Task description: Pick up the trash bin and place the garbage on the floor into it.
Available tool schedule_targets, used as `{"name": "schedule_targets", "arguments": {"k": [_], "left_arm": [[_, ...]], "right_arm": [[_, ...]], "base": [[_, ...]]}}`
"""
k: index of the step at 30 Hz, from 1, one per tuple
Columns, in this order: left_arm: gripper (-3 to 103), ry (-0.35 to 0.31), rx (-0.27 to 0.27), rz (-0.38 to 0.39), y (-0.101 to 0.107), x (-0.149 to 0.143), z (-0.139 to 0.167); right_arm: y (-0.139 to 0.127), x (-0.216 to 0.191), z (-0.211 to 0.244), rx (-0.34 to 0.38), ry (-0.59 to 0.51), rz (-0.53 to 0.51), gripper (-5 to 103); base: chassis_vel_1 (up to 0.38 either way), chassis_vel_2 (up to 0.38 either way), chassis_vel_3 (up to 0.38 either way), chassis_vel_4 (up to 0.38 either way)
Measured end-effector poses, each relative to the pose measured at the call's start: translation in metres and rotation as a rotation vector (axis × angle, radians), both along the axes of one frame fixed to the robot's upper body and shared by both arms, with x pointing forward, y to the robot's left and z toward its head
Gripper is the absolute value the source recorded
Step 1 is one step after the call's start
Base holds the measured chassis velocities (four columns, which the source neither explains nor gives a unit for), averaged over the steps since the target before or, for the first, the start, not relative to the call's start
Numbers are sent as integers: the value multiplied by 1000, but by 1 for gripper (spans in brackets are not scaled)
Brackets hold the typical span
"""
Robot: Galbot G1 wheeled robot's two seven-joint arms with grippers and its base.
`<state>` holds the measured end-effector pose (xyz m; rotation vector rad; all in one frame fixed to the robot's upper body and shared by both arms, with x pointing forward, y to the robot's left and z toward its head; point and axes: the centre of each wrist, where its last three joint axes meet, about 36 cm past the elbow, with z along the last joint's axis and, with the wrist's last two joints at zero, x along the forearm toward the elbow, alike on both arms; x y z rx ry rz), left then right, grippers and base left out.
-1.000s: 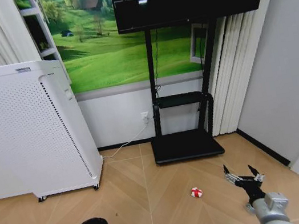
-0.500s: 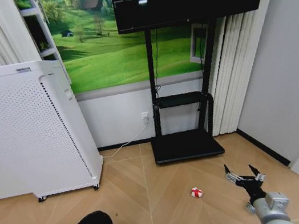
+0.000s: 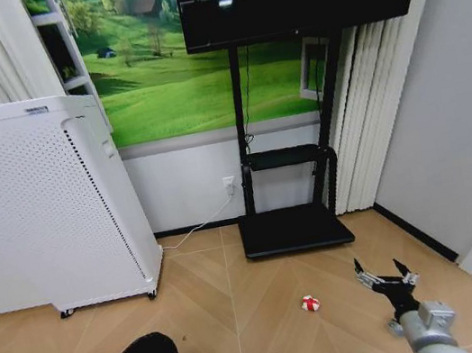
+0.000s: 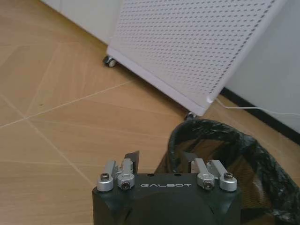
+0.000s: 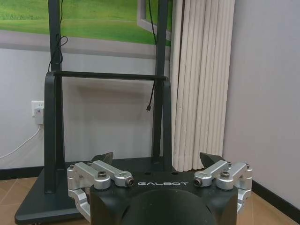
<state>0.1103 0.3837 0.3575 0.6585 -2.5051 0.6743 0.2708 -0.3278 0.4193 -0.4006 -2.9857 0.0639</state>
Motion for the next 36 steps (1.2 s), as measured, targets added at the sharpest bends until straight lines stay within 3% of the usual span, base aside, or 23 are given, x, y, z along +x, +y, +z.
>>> {"name": "schedule_targets", "arguments": {"k": [6,8,9,12,15,23,25,28,31,34,36], "left_arm": [[66,44,-7,49,11,13,30],[77,49,-25,61,15,25,38],[77,49,-25,61,15,25,38],[93,70,-34,59,20,43,40],[98,89,-45,50,22,57,34],[96,143,-131,1,22,81,17],[93,172,-216,-12,22,92,15],[90,186,-243,-19,22,95,15],[76,213,-279,-15,19,92,7],[71,218,-287,-5,19,88,3],[59,214,-295,11,19,81,-5]], "right_arm": [[1,-2,-4,7,12,-4,100],[1,-3,-6,9,17,-5,100],[1,-3,-6,9,17,-5,100],[0,-5,-7,9,19,-9,100],[-1,-6,-7,10,21,-11,100],[1,-9,-8,17,26,-11,100],[2,-11,-10,19,26,-10,100],[2,-11,-10,20,26,-9,100],[2,-11,-9,19,22,-8,100],[1,-10,-8,19,19,-8,100],[1,-9,-8,21,17,-8,100]], "base": [[0,0,0,0],[0,0,0,0],[0,0,0,0],[0,0,0,0],[0,0,0,0],[0,0,0,0],[0,0,0,0],[0,0,0,0],[0,0,0,0],[0,0,0,0],[0,0,0,0]]}}
